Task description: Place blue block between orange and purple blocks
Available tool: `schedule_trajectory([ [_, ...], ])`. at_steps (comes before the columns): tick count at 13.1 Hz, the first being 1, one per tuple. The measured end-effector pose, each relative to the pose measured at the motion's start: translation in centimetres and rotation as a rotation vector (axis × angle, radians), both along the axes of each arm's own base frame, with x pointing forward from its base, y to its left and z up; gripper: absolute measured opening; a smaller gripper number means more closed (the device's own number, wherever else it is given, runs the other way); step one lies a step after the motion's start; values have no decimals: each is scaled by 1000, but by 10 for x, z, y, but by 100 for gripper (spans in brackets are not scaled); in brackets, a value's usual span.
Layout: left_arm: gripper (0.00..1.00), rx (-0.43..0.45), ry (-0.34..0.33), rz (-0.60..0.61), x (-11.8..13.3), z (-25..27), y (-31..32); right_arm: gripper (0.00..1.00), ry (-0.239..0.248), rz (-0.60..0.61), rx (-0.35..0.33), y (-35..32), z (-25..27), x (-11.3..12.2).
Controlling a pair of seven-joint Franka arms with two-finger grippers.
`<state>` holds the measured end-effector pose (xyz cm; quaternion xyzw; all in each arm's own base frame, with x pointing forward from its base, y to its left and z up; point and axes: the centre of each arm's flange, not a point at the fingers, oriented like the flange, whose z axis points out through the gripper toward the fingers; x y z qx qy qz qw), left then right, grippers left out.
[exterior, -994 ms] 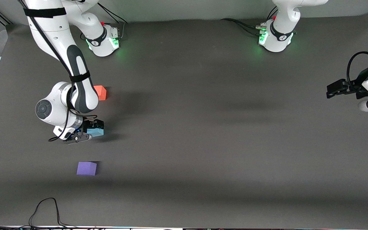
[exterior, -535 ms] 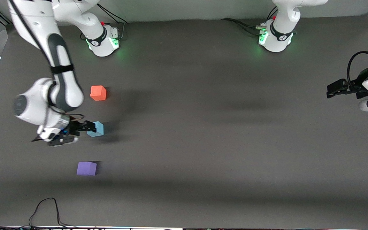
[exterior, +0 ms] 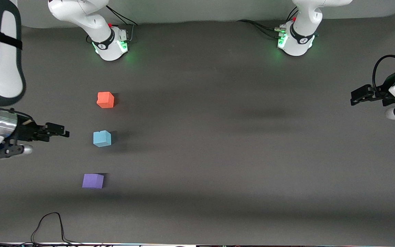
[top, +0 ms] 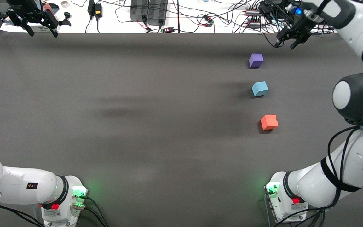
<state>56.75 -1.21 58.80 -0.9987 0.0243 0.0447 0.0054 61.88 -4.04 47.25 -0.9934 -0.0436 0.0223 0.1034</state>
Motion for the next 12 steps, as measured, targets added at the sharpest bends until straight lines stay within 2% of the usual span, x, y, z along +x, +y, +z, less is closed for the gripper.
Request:
schedule_trajectory([
  [2,100,0,-1,0,0,0,0,100,-19,-25,-21,8,43,-15],
  [6,100,0,0,3,0,0,2,100,-97,-13,-55,36,134,-66],
  [9,100,0,-1,3,0,1,2,100,-105,-6,-116,37,150,-96],
  [12,100,0,-4,1,0,1,1,100,-76,-7,-138,35,136,-111],
])
